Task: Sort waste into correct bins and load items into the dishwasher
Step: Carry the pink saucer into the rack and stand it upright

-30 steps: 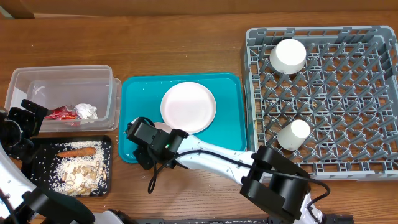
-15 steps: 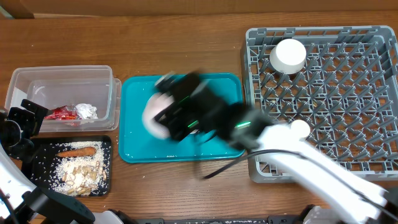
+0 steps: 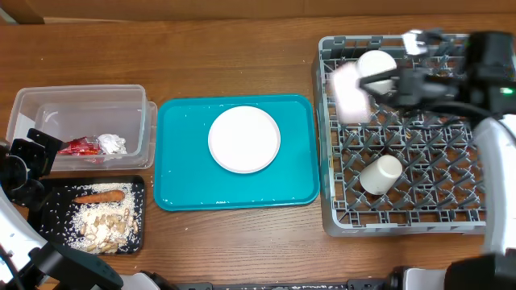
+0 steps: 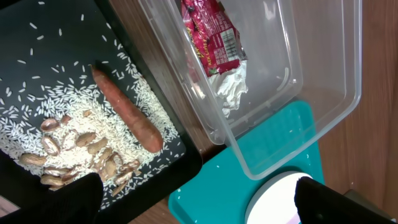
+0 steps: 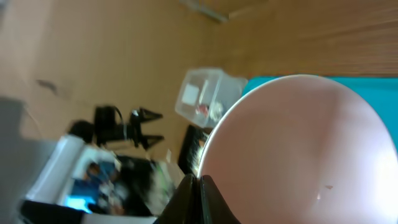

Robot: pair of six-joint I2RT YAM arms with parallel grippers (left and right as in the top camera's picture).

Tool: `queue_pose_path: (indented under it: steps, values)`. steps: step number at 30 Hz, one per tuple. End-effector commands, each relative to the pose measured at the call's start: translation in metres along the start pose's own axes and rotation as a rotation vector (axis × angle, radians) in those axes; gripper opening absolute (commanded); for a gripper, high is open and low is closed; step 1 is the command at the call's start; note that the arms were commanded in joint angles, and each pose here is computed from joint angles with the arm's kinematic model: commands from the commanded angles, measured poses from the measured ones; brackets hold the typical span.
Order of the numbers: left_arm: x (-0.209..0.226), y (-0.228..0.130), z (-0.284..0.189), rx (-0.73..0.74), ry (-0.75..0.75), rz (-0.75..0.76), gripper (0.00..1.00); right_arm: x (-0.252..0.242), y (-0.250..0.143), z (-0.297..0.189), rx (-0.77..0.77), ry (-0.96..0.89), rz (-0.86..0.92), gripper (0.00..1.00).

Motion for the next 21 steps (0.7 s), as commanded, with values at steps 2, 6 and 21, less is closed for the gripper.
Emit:
queue_pose_path:
  steps: [2, 6, 21]
  values:
    - [-0.004, 0.003, -0.008, -0.032, 0.001, 0.007, 1.0, -0.028, 0.012, -0.031, -0.066, 0.103, 0.012, 0.04]
    - [-0.003, 0.003, -0.008, -0.032, 0.001, 0.007, 1.0, -0.07, 0.017, -0.041, -0.106, 0.093, 0.107, 0.04]
    - [-0.003, 0.003, -0.008, -0.032, 0.001, 0.007, 1.0, -0.135, 0.014, -0.03, -0.087, 0.221, 0.297, 0.04]
Point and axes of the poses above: each gripper's point midway between its finger pads, its own z axis out along the fingers, its own x axis along the line the jaws close on, y = z × x, the point moved 2 cm from there along -z, back along the fingers, and after that the axes turned 13 degrees about z, right-handed, at the moved point
